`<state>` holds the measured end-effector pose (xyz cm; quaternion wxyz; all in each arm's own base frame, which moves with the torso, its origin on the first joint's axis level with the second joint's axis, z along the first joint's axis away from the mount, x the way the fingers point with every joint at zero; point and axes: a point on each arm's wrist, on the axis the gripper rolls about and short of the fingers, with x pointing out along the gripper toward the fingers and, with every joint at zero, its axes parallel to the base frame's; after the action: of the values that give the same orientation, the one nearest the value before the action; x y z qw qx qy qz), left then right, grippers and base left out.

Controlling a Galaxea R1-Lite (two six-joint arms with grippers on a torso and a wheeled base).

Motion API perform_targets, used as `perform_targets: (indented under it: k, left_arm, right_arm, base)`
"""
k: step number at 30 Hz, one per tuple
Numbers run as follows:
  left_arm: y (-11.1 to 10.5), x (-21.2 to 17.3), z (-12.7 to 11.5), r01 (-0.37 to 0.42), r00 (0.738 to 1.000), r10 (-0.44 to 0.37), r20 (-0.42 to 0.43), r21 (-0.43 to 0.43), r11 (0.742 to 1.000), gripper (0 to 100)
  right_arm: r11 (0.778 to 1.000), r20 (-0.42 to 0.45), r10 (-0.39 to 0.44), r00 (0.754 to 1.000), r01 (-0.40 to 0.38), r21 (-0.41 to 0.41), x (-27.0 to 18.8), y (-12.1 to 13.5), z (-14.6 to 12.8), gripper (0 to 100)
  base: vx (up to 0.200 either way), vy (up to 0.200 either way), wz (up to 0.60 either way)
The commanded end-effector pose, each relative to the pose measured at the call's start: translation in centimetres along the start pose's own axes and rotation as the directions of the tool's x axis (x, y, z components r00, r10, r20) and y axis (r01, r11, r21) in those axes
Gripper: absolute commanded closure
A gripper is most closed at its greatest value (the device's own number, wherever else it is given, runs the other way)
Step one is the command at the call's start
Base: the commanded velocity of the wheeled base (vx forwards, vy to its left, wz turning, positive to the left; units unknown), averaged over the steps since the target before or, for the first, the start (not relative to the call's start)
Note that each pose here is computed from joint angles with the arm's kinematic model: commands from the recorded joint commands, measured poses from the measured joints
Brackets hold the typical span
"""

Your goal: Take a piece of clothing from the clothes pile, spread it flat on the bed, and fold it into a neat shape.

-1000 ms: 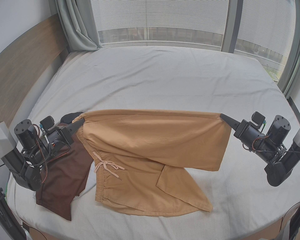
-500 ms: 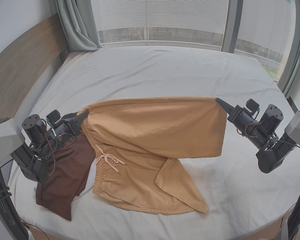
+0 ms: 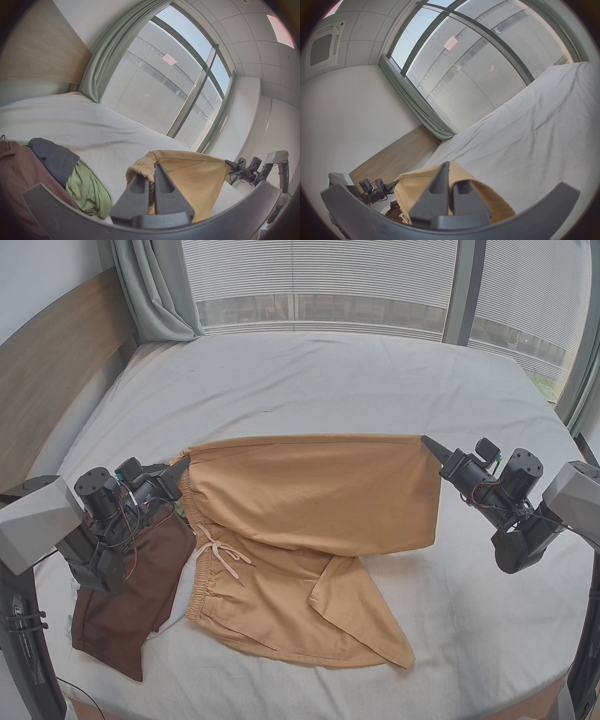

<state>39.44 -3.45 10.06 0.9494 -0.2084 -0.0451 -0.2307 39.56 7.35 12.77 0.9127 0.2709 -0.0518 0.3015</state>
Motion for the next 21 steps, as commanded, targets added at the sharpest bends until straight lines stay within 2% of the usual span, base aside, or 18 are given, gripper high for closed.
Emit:
perform_targets:
  k: [1,16,21]
  left_arm:
    - [1.5,1.1,-2.1,-0.027,1.000,0.026,-0.015,-0.027,0.999,100]
    - [3.6,2.9,-4.4,-0.064,0.998,0.065,0.007,-0.067,0.996,100]
    - [4.1,3.4,-4.4,-0.059,0.998,0.062,0.026,-0.093,0.994,100]
  right_arm:
    - [1.000,-0.007,-0.015,1.000,0.015,0.002,1.1,-2.0,-1.4,100]
    - [1.000,-0.004,-0.023,1.000,0.023,-0.002,4.2,-4.6,-2.1,100]
    - [1.000,-0.012,-0.026,1.000,0.026,0.001,5.0,-5.2,-2.7,100]
  base:
    - [0.000,0.000,0.00]
    - [0.000,0.000,0.00]
    - [0.000,0.000,0.00]
